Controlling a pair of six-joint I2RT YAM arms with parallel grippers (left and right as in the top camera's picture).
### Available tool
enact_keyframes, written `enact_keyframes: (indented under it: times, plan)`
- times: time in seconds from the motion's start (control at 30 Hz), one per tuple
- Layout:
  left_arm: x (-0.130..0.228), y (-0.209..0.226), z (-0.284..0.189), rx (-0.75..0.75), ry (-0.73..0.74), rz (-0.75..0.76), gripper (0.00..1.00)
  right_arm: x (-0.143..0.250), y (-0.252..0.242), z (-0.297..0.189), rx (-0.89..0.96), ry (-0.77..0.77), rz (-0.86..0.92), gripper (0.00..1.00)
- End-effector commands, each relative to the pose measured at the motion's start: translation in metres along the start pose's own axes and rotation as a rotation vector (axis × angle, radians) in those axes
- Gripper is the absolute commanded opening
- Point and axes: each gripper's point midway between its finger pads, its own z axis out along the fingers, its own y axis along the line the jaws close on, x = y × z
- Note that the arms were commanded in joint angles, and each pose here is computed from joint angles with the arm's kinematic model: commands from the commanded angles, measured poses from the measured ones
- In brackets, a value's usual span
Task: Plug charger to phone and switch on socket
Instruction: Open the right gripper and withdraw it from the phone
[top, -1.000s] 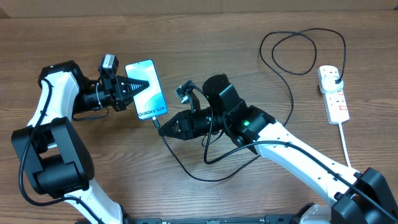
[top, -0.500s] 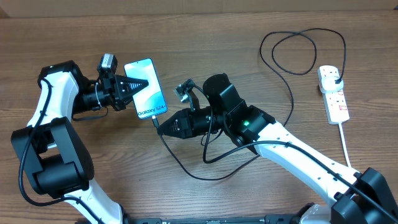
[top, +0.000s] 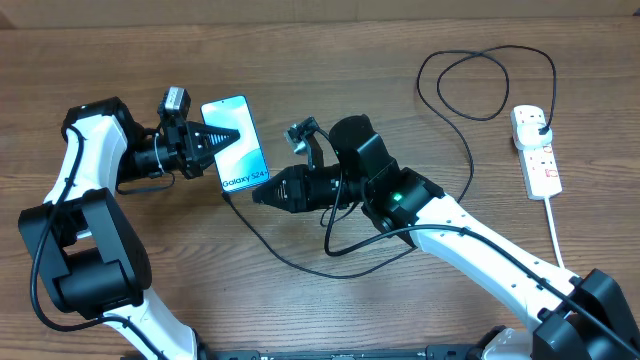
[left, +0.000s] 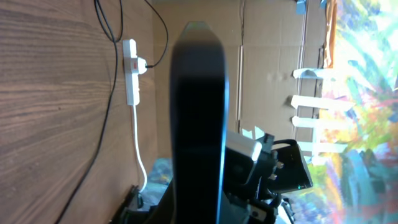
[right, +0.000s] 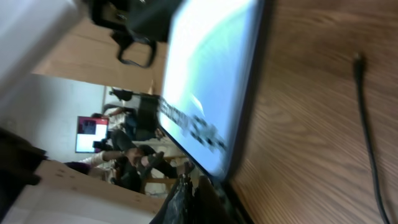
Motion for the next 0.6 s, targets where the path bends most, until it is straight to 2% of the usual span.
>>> enact_keyframes:
  times: [0.0, 0.17, 0.37, 0.57]
  plan:
    - [-0.001, -0.013, -0.001, 0.023, -0.017, 0.064, 0.04, 0.005, -0.010, -0.001, 0.037, 0.017, -0.071, 0.04]
    - [-0.008, -0.011, -0.009, 0.021, -0.042, 0.111, 0.05, 0.031, -0.051, -0.008, 0.210, 0.102, -0.046, 0.05]
    - [-0.019, -0.008, -0.024, 0.016, -0.088, 0.158, 0.04, 0.055, -0.107, -0.032, 0.500, 0.170, -0.062, 0.28]
    - [-0.030, -0.007, -0.046, 0.009, -0.149, 0.160, 0.04, 0.068, -0.139, -0.056, 0.697, 0.229, -0.110, 0.52]
